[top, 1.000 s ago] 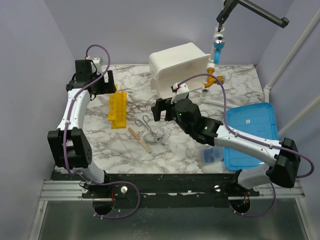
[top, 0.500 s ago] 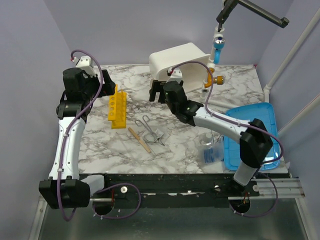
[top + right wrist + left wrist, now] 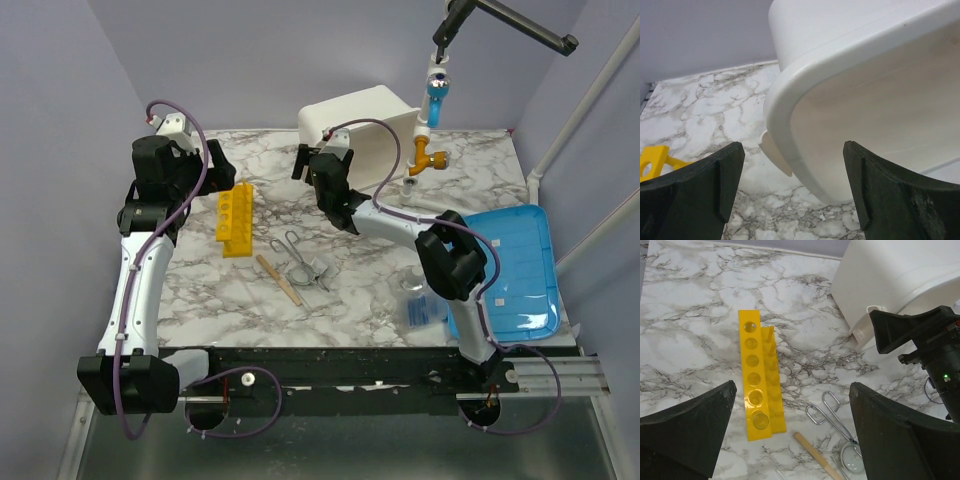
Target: Organize the chemistry lab equipment
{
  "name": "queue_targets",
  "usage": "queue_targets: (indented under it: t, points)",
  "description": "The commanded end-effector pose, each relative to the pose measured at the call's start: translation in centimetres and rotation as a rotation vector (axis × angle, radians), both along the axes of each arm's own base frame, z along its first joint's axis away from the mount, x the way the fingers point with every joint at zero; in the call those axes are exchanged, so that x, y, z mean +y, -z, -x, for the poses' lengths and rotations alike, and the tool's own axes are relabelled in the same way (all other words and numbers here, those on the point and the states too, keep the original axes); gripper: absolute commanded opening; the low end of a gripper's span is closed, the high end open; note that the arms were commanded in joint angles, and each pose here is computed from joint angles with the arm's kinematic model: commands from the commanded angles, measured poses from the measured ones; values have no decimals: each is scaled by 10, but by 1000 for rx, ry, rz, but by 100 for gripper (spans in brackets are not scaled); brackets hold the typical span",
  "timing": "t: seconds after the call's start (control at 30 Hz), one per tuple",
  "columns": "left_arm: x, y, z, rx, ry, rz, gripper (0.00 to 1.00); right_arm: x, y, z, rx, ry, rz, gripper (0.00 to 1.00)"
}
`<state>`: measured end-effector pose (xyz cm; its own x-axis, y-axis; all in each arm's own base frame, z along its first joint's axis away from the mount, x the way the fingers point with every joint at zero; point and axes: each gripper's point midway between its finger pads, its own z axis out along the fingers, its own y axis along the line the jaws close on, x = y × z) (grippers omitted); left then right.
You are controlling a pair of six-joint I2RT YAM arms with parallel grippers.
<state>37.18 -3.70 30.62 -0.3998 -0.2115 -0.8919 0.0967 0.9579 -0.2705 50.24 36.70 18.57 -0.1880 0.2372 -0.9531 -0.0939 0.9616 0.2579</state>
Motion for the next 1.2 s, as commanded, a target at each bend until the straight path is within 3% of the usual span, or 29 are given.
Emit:
queue_targets:
  t: [0.0, 0.1, 0.23, 0.3, 0.57, 0.9, 1.17]
  points:
    - [0, -3, -3, -13, -8, 17, 99, -1, -35, -18, -173, 38, 3, 85]
    - [-4, -3, -3, -10, 12, 24, 99, 4, -38, -25, -202, 12, 94, 74]
    - [-6, -3, -3, -10, 19, 30, 99, 10, -41, -29, -197, -10, 144, 49]
    - [-6, -3, -3, -10, 19, 29, 99, 13, -45, -28, -182, -29, 140, 35]
    - [-6, -6, -1, -18, 19, 33, 99, 31, -66, 1, -61, -99, 45, 1]
    - [-7, -9, 1, -29, 19, 44, 99, 41, -70, 40, 163, -53, 105, 1]
    - [-10, -6, 0, -16, 22, 53, 99, 30, -75, 69, 225, -10, 187, 1]
